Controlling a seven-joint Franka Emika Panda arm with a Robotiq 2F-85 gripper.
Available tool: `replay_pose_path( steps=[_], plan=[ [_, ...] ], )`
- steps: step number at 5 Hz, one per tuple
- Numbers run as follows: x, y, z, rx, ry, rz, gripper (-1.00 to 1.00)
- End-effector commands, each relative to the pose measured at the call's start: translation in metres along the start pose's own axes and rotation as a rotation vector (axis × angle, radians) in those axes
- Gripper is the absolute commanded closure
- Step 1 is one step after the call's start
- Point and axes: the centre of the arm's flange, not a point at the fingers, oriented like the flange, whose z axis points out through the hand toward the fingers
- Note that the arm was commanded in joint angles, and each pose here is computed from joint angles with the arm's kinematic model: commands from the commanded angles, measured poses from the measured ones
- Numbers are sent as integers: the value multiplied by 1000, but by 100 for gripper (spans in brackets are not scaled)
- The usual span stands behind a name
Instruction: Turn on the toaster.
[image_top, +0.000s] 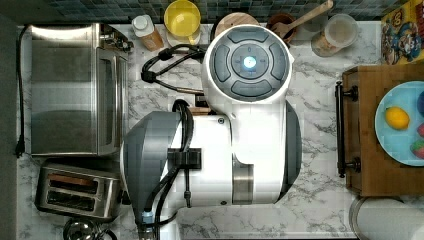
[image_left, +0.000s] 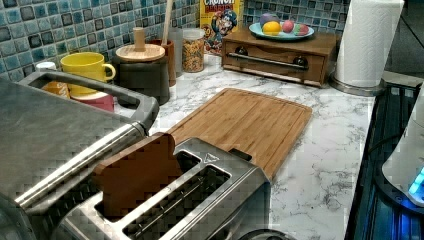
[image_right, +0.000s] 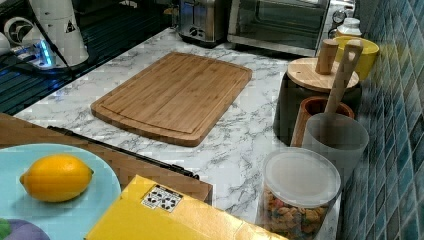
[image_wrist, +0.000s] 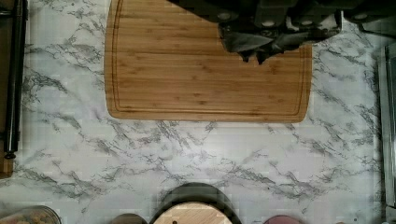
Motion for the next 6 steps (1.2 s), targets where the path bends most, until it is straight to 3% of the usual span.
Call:
replay_pose_path(
  steps=[1, 2, 6],
  plan=[
    [-1, 0, -4, 0, 7, 1, 100],
    [-1, 0, -4, 0, 7, 1, 100],
    [-70, -89, 98, -13, -136, -189, 100]
  ],
)
